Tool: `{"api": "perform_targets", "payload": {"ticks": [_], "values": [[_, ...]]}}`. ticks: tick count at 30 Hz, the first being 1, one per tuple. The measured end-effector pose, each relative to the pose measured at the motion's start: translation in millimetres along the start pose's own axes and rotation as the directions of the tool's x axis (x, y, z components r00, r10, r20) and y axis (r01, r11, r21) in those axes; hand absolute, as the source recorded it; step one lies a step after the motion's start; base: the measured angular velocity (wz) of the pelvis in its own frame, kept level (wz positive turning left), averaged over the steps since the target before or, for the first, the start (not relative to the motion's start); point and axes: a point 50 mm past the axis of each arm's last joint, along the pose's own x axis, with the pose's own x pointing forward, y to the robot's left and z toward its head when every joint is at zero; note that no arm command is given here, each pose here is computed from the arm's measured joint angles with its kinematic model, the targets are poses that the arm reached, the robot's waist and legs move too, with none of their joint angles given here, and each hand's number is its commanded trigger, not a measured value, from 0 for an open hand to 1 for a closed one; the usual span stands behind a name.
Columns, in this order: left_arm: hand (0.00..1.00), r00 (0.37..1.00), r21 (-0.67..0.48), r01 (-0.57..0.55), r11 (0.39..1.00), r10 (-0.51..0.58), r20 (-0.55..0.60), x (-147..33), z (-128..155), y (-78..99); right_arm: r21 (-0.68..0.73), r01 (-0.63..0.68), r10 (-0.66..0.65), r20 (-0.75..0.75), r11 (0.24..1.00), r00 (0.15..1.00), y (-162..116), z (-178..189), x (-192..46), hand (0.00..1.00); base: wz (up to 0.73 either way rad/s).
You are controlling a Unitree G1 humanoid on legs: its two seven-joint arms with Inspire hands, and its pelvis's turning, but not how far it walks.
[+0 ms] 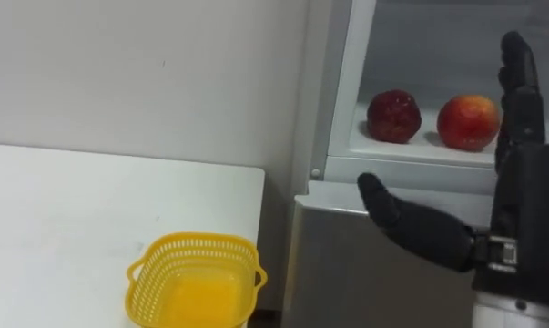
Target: Retrieve from the upper fridge
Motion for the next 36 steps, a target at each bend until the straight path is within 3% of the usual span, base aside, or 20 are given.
{"api": "perform_targets", "payload": {"ticks": [7,18,36], "values": [[0.0,1.0,-0.004,-0.002,1.0,0.002,-0.018,0.3,-0.4,8.2,-0.066,0.076,-0.077,-0.009,0.995,0.997,-16.4,-9.9,28.8,0.0,0.13],[0.0,1.0,0.008,0.012,1.0,-0.012,-0.027,-0.7,-2.9,12.4,-0.065,0.107,-0.112,-0.091,0.992,0.99,-28.8,-24.6,48.8,0.0,0.0],[0.0,0.999,0.026,0.013,1.0,-0.013,0.032,-0.8,10.0,25.3,-0.076,0.016,-0.028,-0.157,0.997,0.987,-29.0,-37.7,53.4,0.0,-0.01]]}}
